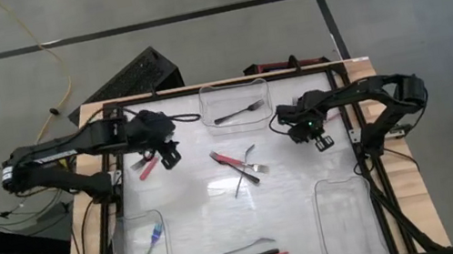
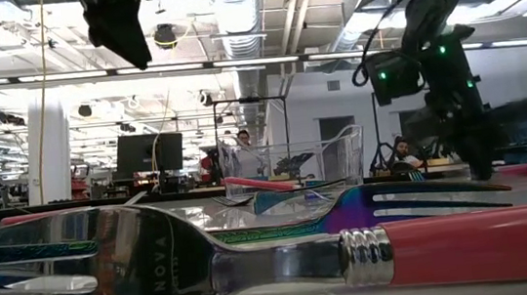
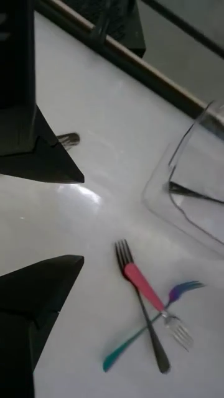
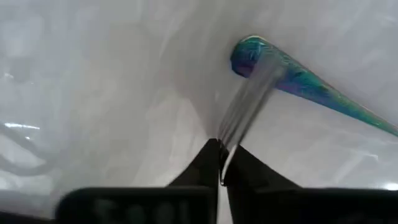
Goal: Sort silverware by color (type)
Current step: Put the pink fork into the bottom right transparent bin
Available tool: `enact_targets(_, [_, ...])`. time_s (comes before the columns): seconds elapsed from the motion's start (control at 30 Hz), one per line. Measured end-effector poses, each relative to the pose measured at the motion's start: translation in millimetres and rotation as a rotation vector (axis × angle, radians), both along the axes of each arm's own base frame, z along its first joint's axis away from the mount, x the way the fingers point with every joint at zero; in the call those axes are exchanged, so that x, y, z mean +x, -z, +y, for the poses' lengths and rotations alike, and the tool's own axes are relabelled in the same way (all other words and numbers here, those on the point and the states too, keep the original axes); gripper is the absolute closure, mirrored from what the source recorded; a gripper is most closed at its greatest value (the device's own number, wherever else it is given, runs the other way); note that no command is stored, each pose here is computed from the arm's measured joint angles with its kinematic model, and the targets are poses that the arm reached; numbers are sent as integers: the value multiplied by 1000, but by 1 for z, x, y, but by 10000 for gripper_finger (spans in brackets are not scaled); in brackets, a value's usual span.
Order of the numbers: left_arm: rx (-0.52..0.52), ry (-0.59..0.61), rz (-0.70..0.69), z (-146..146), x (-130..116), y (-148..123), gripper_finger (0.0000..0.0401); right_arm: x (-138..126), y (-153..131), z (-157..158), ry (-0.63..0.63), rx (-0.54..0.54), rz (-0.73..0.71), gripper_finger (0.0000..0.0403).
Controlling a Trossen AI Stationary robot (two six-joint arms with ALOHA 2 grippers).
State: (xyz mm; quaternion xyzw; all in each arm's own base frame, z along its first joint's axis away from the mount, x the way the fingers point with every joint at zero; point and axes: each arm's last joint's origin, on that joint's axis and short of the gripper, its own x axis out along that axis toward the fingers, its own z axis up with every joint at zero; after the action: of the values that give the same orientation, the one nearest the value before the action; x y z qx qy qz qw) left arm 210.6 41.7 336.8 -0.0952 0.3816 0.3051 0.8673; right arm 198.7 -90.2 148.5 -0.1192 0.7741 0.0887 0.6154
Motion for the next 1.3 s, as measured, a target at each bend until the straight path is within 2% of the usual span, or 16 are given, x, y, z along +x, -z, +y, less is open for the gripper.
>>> enact_targets(0.17, [41, -6, -67, -2, -15, -13, 216, -1, -37, 2, 140, -44, -32, 374])
enact_targets(0.3, [97, 3, -127, -2, -21, -23, 216, 9, -80, 8, 244, -99, -201, 375])
enact_targets(0.37, [124, 25, -163, -1, -20, -28, 216, 15, -104, 13, 347, -77, -311, 379])
enact_targets(0.43, [143, 64, -188, -2, -17, -31, 216, 21, -131, 19, 511, -22, -447, 379])
enact_targets(0.5, [153, 116, -204, -2, -14, -33, 216, 25, -156, 25, 740, 68, -533, 379])
enact_targets(0.6, [163, 196, -208, -3, -10, -33, 216, 25, -183, 40, 1027, 244, -551, 377])
enact_targets(0.7, [152, 263, -210, -5, -9, -34, 216, 19, -200, 69, 1182, 337, -520, 377])
enact_targets(0.8, [132, 312, -198, -6, -10, -32, 216, 15, -202, 106, 1267, 366, -438, 379])
enact_targets(1.0, [95, 403, -209, -9, -9, -32, 216, 9, -191, 172, 1474, 281, -297, 378])
enact_targets(1.1, [99, 450, -215, -10, -8, -33, 216, 9, -177, 201, 1555, 200, -205, 378])
enact_targets(1.3, [130, 467, -257, -9, -5, -37, 216, 15, -145, 246, 1544, 57, -55, 377])
